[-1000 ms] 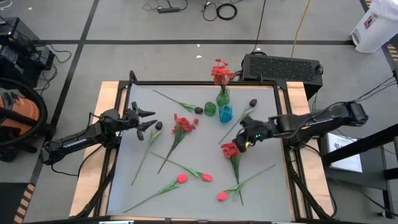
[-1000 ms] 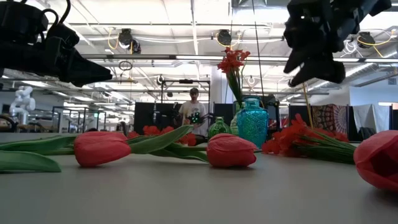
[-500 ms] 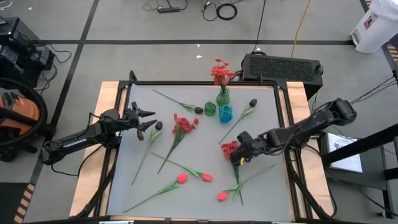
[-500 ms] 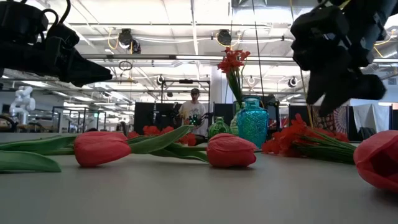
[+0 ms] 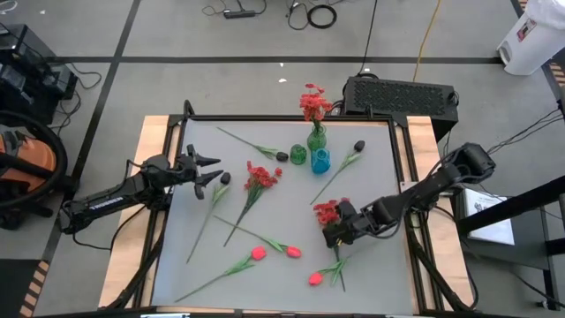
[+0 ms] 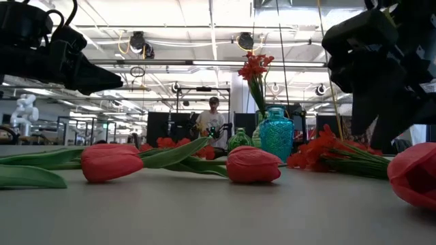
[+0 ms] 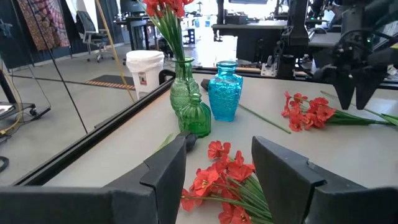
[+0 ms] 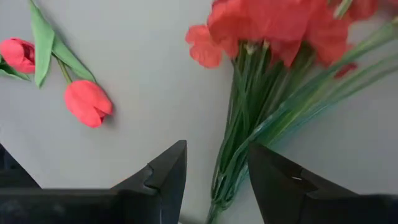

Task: Sort flowers into vase by color
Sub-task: Put the right red flowers into the top green vase

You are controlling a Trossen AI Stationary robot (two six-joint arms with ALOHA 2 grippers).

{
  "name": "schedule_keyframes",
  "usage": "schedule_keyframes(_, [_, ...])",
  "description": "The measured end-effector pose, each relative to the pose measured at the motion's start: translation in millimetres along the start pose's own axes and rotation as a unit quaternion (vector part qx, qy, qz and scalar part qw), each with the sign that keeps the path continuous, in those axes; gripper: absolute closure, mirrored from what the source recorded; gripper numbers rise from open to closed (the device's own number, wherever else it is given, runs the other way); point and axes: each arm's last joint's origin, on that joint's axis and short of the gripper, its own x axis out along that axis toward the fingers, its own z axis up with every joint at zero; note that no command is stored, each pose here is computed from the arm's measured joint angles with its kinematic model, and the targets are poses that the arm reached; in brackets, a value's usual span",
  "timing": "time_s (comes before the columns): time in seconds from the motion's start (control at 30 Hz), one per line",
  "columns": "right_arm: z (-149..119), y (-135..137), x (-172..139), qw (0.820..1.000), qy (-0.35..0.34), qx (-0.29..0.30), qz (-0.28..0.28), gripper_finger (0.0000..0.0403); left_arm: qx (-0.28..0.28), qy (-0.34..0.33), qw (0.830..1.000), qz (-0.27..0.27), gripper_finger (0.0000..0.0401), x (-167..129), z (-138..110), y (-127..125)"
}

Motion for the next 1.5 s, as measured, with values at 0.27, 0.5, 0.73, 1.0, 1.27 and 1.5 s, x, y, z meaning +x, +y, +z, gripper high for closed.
schedule_keyframes(0.27, [-12,8,6,1.0,0.019,0.012,-0.005,0.0243,0.0,0.0,1.0,0.0,0.021,0,0,0])
schedule_keyframes(0.5, [-15,20,1,0.999,0.019,0.01,-0.03,0.0243,0.0,-0.002,1.0,0.0,0.021,0,0,0])
schedule_keyframes(0.73, [-13,12,-4,0.995,0.013,0.026,-0.093,0.0243,0.0,-0.003,1.0,0.0,0.021,0,0,0])
schedule_keyframes(1.0, [-13,12,-4,0.995,0.013,0.034,-0.091,0.0243,0.0,-0.003,1.0,0.0,0.021,0,0,0])
schedule_keyframes(1.27, [-18,12,16,0.994,0.036,0.023,-0.101,0.0243,0.001,-0.003,1.0,0.0,0.021,0,0,0])
schedule_keyframes(1.5, [-21,10,33,0.991,0.056,0.014,-0.12,0.0243,0.001,-0.003,1.0,0.0,0.021,0,1,0])
